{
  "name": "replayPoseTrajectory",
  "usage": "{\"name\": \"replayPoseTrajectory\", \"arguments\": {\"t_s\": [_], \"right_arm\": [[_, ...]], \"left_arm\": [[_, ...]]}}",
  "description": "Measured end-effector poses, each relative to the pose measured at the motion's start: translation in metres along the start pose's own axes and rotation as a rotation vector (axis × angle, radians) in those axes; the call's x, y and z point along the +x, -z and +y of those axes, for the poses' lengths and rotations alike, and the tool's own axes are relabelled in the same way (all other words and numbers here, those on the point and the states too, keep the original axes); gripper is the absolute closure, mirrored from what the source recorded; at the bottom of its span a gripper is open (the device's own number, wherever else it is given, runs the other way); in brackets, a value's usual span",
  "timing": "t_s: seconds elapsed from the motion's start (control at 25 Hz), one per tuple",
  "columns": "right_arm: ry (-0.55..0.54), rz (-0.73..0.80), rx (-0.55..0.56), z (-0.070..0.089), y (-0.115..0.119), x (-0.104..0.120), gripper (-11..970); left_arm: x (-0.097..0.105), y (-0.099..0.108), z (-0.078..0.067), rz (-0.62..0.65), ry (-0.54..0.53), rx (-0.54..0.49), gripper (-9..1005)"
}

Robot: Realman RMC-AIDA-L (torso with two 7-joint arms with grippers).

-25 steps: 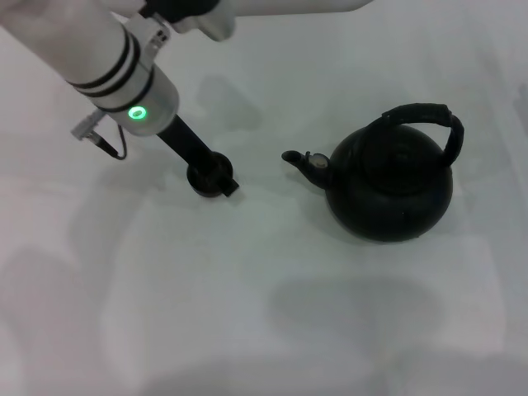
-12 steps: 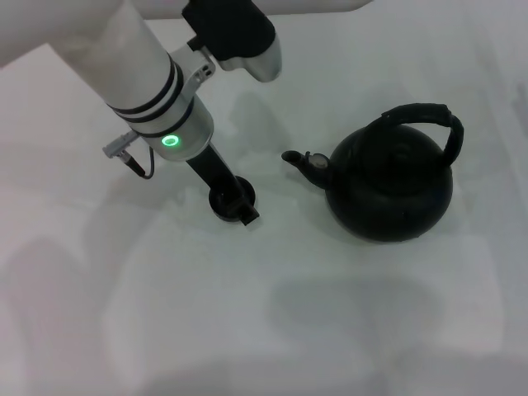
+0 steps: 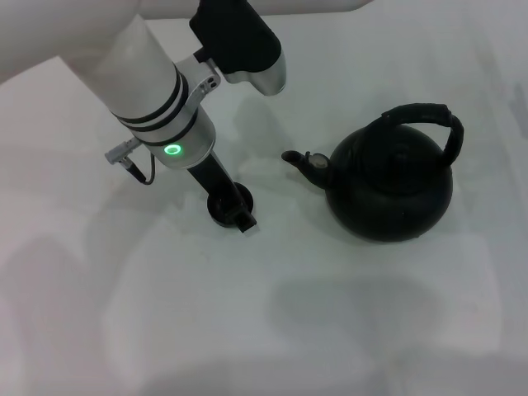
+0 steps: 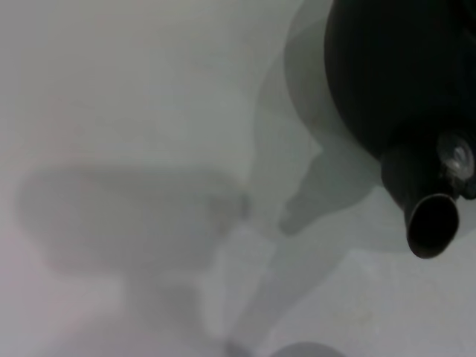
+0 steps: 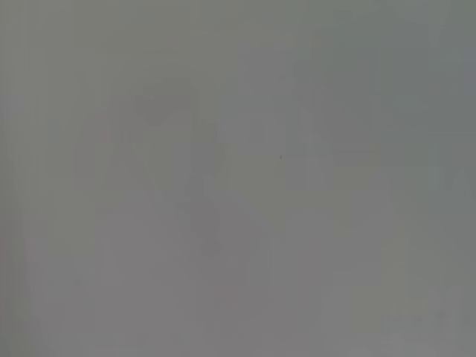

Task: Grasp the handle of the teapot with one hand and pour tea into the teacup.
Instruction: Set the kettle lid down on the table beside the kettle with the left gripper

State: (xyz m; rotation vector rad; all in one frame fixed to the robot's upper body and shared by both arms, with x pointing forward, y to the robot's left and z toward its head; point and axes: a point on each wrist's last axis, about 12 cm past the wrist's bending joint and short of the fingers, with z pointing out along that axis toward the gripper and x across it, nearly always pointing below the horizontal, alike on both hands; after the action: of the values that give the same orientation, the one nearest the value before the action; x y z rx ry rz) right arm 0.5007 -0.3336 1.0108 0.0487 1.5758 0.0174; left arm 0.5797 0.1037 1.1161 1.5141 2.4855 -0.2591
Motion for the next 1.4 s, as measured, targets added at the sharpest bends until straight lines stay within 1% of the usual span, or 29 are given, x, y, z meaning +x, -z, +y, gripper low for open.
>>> {"name": "replayPoseTrajectory", "arguments": {"t_s": [0.28,0.6,0.8,0.92,1.2,1.4], "right_arm": [[-0.001,0.000,0.001,-0.0001,0.0000,0.0000,105],[-0.004,-0.001,0.009,-0.0010,0.0000,-0.0001,105],[-0.004,-0.002,0.008,-0.0008,-0.0004,-0.0004,105],[-0.004,-0.002,0.008,-0.0007,-0.0006,-0.0004,105],[-0.004,-0.002,0.007,-0.0006,-0.0006,-0.0004,104],[-0.004,-0.002,0.007,-0.0007,-0.0006,-0.0004,104]], "left_arm": [[-0.0012,-0.0007,0.0015,-0.010,-0.002,-0.013,272],[0.0001,-0.0033,-0.0002,0.003,-0.014,-0.021,262],[0.0011,-0.0043,0.0004,0.001,0.010,-0.027,256],[0.0018,-0.0039,0.0029,0.007,0.020,-0.051,252],[0.0037,-0.0042,0.0038,0.014,0.019,-0.064,243],[0.0005,-0.0026,0.0030,0.000,0.017,-0.069,187]]}}
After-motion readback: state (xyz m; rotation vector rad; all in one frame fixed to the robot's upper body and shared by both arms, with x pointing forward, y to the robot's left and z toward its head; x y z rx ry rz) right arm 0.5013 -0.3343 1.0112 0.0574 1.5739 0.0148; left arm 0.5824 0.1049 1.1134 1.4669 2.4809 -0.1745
